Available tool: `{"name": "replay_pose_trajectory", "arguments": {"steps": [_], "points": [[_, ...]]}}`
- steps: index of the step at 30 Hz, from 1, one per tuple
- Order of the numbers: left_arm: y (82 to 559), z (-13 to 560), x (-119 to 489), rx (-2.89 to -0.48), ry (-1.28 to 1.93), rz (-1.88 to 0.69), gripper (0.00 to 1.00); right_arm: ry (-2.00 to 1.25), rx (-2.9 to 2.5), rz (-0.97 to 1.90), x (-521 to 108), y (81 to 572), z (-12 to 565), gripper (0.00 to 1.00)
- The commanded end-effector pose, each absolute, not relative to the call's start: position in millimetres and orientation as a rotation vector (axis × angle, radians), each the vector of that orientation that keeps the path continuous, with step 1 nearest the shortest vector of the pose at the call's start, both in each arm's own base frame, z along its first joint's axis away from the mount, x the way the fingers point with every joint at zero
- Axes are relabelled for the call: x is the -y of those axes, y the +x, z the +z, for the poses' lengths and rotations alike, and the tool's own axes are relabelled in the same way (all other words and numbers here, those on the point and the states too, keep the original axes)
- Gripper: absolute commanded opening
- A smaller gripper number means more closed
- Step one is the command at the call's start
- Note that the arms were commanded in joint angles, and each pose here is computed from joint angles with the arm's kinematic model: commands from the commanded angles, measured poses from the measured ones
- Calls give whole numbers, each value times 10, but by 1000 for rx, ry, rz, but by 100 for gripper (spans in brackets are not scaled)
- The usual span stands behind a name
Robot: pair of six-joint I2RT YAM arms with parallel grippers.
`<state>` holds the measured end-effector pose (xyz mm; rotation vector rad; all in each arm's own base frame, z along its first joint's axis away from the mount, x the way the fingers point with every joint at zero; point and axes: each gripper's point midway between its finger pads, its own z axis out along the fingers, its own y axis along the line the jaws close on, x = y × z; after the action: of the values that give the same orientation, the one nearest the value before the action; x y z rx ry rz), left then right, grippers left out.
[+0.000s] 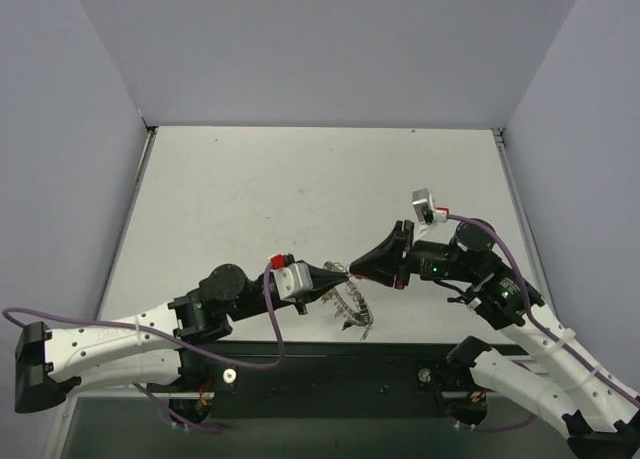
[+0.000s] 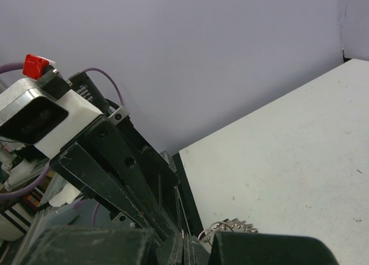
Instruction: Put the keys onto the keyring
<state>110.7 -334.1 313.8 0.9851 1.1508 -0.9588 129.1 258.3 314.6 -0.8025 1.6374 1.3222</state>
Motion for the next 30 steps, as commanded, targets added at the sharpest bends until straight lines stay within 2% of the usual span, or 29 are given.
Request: {"name": "replay_pose_trajectory", "arguments": {"steps": [1, 17, 30], "points": [[1061, 3719, 3312, -981, 858, -1038, 0, -751, -1523, 1339, -2607, 1324, 3332, 0], [1178, 3646, 3255, -1020, 818, -981, 0, -633, -1458, 1228, -2402, 1394, 3489, 0], [1278, 3686, 3214, -1005, 748, -944, 0, -682, -1448, 1289, -2471, 1308, 3504, 0]]}}
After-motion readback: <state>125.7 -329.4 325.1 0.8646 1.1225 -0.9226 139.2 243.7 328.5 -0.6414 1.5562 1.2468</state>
